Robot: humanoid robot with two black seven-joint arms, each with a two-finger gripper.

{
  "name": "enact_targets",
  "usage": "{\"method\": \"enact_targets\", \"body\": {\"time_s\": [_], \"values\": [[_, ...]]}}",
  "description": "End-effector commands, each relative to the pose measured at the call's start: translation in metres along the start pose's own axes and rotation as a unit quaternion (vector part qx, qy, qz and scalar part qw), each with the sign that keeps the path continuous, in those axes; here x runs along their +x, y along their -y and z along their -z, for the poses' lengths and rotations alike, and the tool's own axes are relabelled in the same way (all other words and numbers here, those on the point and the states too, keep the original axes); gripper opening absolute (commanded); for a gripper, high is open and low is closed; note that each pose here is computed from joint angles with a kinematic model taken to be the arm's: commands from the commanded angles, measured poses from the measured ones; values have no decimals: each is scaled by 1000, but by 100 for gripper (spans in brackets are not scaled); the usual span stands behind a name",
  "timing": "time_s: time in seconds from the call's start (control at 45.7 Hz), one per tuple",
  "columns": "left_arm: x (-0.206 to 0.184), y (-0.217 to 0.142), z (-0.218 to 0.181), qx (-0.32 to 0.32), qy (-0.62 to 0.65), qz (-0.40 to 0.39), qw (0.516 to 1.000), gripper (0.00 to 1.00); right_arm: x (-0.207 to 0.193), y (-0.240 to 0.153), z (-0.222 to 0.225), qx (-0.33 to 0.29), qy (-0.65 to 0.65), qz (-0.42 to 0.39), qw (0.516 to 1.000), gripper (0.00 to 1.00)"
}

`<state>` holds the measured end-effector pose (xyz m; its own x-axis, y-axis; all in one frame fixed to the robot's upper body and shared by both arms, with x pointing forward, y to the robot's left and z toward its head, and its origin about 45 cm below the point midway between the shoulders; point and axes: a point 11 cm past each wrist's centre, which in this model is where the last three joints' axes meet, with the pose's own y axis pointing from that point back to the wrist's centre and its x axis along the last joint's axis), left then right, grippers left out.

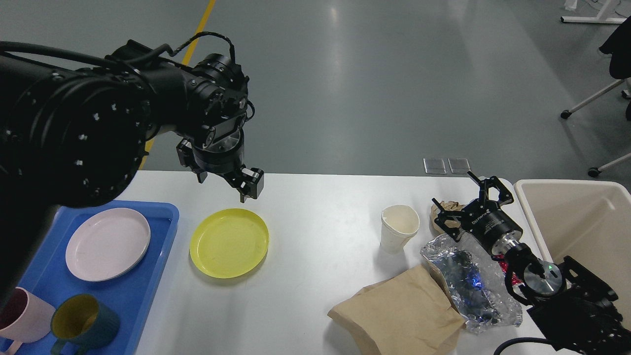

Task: Tidy desktop
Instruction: 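Raise the left gripper and move it over the yellow plate, then grasp the rim of the yellow plate with the left gripper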

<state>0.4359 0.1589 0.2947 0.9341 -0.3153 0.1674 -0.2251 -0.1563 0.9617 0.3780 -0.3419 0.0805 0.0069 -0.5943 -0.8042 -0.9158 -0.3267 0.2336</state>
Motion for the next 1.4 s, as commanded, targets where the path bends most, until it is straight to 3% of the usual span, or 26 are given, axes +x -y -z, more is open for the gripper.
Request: {"method": "enact_targets", "body": {"time_s": [0.0,0.263,0.744,1.116,1.379], "values": [[14,3,-12,-16,4,-67,998,90,0,0,0,0,0,0,1000,100],[27,29,-26,-44,-7,-180,983,90,0,0,0,0,0,0,1000,100],[-24,141,-52,-132,-106,-145,975,95,0,0,0,0,0,0,1000,100],[-54,191,-47,-136,-175,-159,962,95,0,0,0,0,0,0,1000,100],[-65,201,-48,-135,-180,-143,964,95,0,0,0,0,0,0,1000,100]]}}
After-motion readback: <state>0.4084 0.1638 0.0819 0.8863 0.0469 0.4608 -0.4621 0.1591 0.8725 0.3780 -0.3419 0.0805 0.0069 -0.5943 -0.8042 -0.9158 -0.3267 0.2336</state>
